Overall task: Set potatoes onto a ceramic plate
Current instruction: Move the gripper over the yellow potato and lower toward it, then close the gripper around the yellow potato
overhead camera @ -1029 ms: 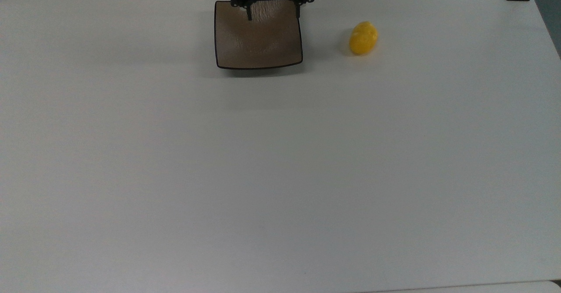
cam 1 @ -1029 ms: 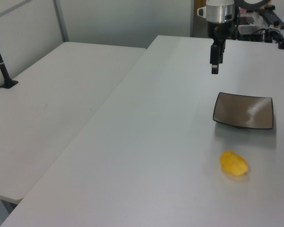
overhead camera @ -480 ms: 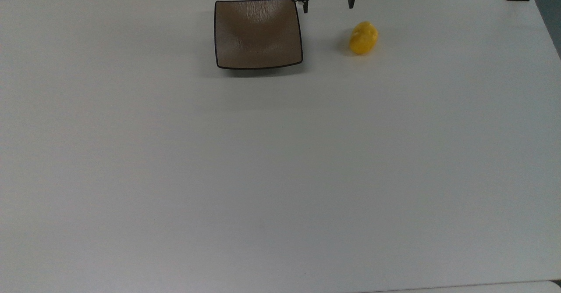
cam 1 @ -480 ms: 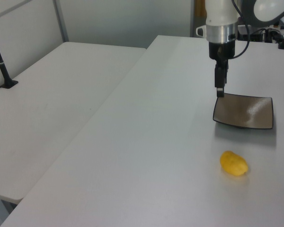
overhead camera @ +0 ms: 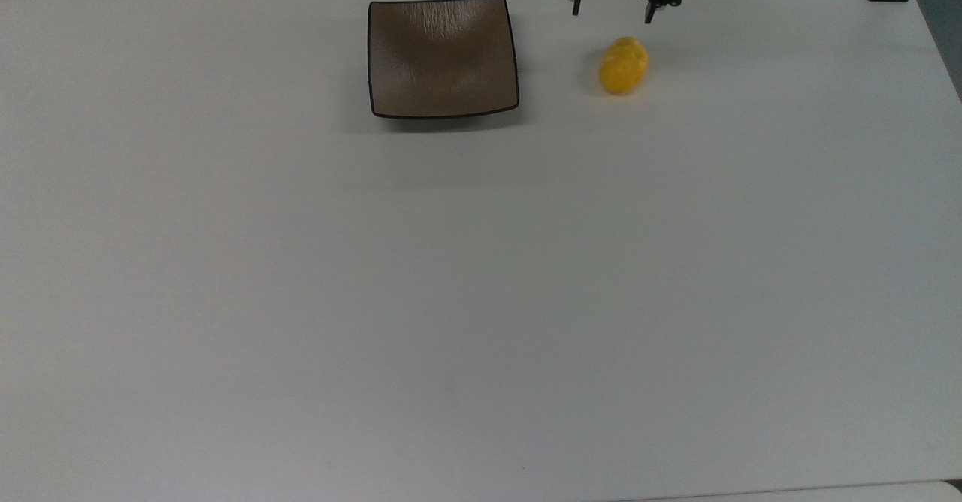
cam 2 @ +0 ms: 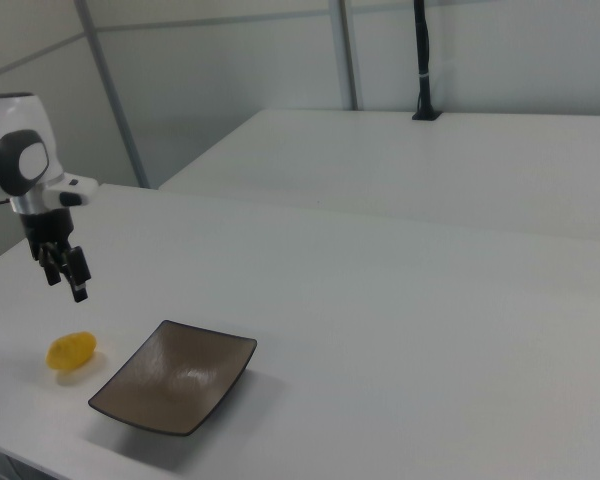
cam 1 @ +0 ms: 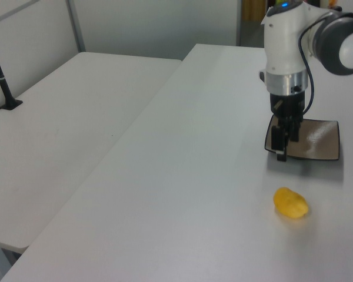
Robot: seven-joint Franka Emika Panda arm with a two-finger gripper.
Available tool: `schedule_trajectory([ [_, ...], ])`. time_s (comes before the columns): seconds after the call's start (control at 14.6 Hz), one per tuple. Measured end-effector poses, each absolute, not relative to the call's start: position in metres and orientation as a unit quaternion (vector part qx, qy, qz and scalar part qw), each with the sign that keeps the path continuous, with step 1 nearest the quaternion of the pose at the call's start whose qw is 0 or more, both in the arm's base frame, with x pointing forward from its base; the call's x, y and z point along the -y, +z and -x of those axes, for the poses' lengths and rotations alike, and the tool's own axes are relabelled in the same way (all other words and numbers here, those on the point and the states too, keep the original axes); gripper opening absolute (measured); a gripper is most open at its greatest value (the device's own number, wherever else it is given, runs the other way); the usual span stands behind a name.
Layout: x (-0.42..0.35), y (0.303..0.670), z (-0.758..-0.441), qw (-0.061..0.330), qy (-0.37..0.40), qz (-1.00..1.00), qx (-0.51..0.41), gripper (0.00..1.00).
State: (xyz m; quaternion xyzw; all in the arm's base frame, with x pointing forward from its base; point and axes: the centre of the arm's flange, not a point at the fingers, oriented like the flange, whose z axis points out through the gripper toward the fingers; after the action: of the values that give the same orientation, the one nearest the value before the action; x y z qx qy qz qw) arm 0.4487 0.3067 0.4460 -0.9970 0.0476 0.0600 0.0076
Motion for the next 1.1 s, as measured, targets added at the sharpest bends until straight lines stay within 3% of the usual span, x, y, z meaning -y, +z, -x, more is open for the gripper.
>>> schedule_trajectory([
  [0.55,-0.332,0.403,-0.439,0.032,0.030,0.988,-0.149,1.00],
  [1.1,-0.346,0.351,-0.426,0.016,0.041,0.984,-0.174,1.00],
])
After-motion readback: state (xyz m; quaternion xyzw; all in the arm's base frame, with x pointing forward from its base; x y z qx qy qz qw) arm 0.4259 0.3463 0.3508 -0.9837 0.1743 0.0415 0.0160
